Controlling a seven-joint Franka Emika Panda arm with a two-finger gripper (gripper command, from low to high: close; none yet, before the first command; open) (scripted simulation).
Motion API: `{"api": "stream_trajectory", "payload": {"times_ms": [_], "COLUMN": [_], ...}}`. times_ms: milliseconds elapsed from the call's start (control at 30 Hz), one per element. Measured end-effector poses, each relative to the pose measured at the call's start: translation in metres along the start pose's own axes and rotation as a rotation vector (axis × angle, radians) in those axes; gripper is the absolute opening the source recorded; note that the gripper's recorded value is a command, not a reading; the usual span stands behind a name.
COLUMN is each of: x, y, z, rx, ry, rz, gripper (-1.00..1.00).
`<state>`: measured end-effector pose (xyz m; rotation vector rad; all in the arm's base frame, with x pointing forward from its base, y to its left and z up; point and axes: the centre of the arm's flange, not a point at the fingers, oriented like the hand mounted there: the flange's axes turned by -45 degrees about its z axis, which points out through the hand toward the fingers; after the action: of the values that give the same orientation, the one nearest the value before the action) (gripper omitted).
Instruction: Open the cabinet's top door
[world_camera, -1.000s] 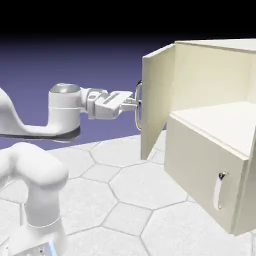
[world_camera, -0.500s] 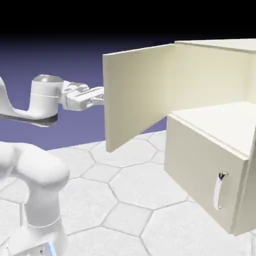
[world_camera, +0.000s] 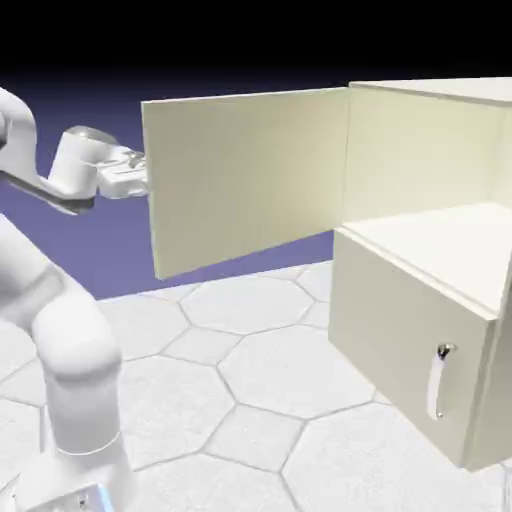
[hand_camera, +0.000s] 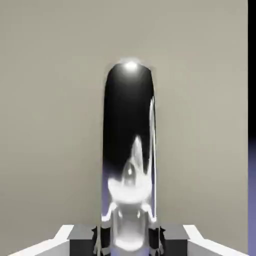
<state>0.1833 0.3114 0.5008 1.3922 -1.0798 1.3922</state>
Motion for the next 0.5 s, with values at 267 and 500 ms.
{"api": "stream_trajectory", "payload": {"times_ms": [267, 500], "x": [0.000, 0.000], "y": [-0.014, -0.027], "z": [-0.036, -0.061], "rx": [-0.086, -0.149], "ry": [0.000, -0.001], "rz": [-0.002, -0.003], "gripper": [-1.00, -1.00]}}
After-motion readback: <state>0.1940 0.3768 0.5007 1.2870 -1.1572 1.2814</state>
